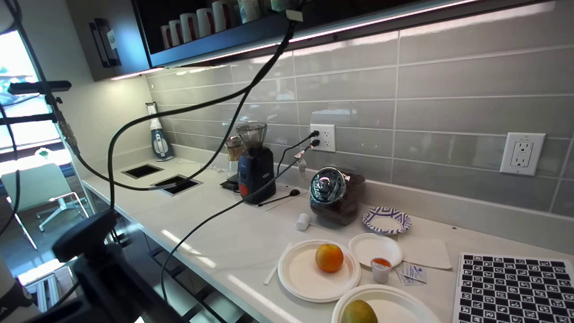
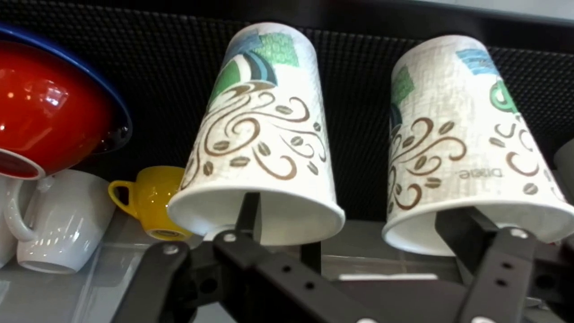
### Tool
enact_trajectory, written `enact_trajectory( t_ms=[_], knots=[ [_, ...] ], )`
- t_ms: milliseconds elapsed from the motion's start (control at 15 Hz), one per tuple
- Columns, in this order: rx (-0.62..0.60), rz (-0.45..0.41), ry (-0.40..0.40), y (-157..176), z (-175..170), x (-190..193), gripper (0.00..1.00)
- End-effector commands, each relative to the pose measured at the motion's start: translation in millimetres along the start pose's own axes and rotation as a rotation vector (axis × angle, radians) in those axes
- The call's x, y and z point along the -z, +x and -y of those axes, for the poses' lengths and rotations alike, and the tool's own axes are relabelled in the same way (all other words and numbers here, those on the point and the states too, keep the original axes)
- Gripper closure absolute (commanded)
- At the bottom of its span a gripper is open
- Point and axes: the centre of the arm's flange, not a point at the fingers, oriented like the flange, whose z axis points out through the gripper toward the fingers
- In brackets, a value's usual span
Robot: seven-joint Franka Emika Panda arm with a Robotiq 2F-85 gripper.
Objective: Pick up the two coffee cups from the cabinet and put them on the counter.
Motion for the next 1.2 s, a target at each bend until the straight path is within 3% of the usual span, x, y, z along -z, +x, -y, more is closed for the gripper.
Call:
enact_trajectory(
  t_ms=[0,67,133,200,267,867,1133],
  knots=[
    [-0.018,0.018,0.006,13,-2,-1,0.0],
    [-0.019,0.022,0.007,13,-1,-2,0.0],
    [-0.02,0.026,0.009,13,-1,-3,0.07],
    [-0.021,0.031,0.011,12,-1,-4,0.17],
    [-0.023,0.034,0.013,12,0,-5,0.34],
    [-0.041,0.044,0.035,13,3,-5,0.96],
    [-0.06,0.031,0.052,17,8,6,1.0]
  ],
)
